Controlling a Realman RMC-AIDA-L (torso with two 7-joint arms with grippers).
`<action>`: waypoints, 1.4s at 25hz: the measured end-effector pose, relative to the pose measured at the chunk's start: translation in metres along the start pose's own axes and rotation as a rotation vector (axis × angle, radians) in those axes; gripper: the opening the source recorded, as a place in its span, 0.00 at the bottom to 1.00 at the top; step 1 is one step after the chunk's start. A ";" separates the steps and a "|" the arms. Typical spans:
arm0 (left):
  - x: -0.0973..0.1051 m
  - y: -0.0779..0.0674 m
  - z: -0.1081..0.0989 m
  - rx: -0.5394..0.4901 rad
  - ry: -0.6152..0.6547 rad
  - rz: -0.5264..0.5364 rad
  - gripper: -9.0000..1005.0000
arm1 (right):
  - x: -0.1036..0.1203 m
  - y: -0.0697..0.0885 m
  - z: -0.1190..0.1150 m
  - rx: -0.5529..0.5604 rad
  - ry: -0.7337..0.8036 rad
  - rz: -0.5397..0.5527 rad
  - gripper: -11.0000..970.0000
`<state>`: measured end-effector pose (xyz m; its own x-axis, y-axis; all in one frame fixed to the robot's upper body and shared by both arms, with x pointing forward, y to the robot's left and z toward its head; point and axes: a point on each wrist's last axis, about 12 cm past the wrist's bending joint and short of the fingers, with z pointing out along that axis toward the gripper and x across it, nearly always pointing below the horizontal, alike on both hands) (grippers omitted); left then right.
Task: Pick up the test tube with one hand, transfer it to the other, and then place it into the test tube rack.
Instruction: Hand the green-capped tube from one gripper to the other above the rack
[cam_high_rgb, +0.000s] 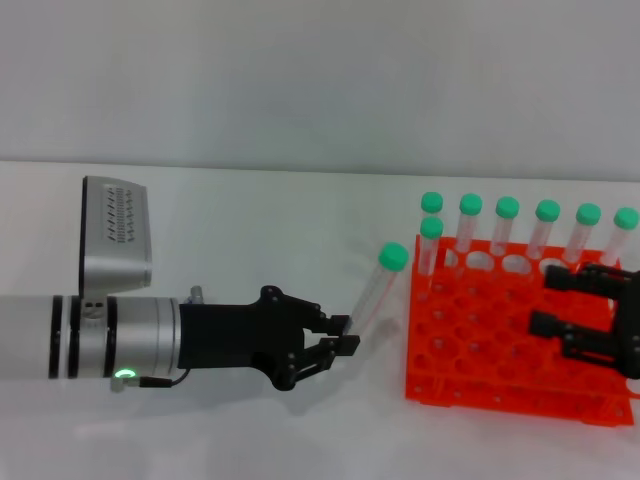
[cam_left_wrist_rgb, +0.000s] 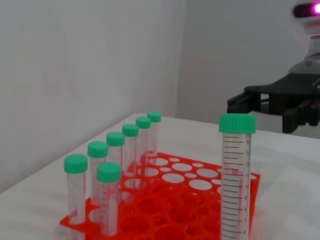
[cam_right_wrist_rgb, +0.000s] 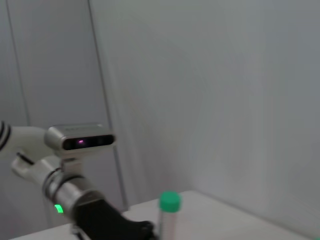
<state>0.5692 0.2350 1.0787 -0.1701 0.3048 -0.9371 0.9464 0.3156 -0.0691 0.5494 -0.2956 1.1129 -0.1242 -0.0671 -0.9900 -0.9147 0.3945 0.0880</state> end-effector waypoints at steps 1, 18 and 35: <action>0.000 -0.001 0.001 0.002 -0.005 0.006 0.19 | 0.000 0.001 0.005 -0.010 0.005 0.008 0.67; 0.001 -0.003 0.005 0.006 -0.020 0.028 0.19 | 0.007 0.011 0.064 -0.045 0.023 0.060 0.67; -0.001 -0.003 0.013 0.013 -0.017 0.049 0.19 | -0.008 0.022 0.083 -0.146 -0.038 0.051 0.67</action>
<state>0.5702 0.2223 1.0754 -0.1185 0.3039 -0.9453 0.9569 0.2890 -0.0270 0.5628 -0.2102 1.1134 -0.1598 -0.0142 -0.9870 -0.9541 0.2587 0.1508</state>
